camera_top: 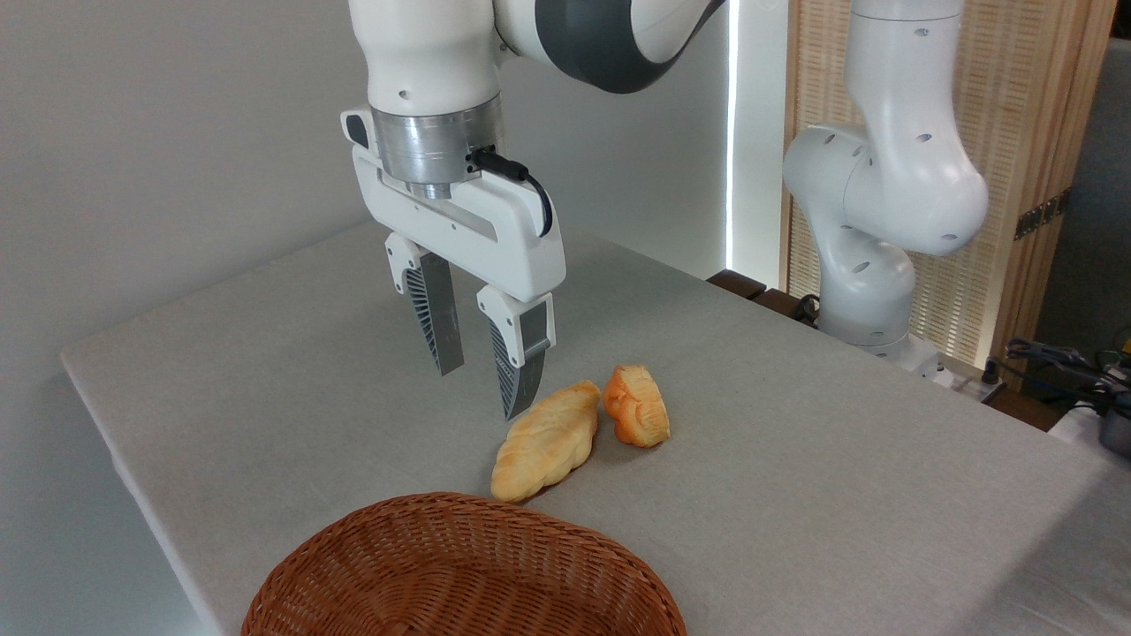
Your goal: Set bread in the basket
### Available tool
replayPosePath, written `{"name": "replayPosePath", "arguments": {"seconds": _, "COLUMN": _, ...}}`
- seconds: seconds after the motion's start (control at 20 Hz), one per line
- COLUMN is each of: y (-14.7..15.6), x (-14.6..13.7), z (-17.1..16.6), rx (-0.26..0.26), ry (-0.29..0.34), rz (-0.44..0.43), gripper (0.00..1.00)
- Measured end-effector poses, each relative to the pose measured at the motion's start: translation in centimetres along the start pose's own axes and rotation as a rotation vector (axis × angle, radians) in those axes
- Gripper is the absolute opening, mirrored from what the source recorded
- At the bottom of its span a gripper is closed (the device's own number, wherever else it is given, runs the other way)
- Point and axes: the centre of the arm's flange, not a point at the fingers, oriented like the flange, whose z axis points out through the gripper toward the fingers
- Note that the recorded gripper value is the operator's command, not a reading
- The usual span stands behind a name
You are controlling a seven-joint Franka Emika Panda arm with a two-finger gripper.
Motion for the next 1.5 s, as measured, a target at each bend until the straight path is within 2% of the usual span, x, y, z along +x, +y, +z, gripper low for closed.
{"name": "replayPosePath", "arguments": {"seconds": 0.25, "y": 2.5, "x": 0.8, "z": 3.5, "rx": -0.048, "ry": -0.056, "rz": 0.045, "gripper": 1.0}}
{"name": "replayPosePath", "arguments": {"seconds": 0.35, "y": 3.4, "x": 0.6, "z": 4.9, "rx": -0.07, "ry": -0.079, "rz": 0.095, "gripper": 1.0}}
{"name": "replayPosePath", "arguments": {"seconds": 0.55, "y": 4.7, "x": -1.7, "z": 6.4, "rx": -0.111, "ry": -0.096, "rz": 0.242, "gripper": 1.0}}
{"name": "replayPosePath", "arguments": {"seconds": 0.7, "y": 5.9, "x": -3.7, "z": 7.4, "rx": -0.144, "ry": -0.106, "rz": 0.316, "gripper": 1.0}}
{"name": "replayPosePath", "arguments": {"seconds": 0.9, "y": 6.9, "x": -5.9, "z": 8.6, "rx": -0.206, "ry": -0.144, "rz": 0.348, "gripper": 1.0}}
{"name": "replayPosePath", "arguments": {"seconds": 1.15, "y": 5.5, "x": -8.1, "z": 8.9, "rx": -0.243, "ry": -0.179, "rz": 0.4, "gripper": 1.0}}
{"name": "replayPosePath", "arguments": {"seconds": 1.3, "y": 5.5, "x": -8.2, "z": 9.2, "rx": -0.25, "ry": -0.187, "rz": 0.408, "gripper": 1.0}}
{"name": "replayPosePath", "arguments": {"seconds": 1.5, "y": 5.3, "x": -8.0, "z": 11.8, "rx": -0.289, "ry": -0.229, "rz": 0.405, "gripper": 1.0}}
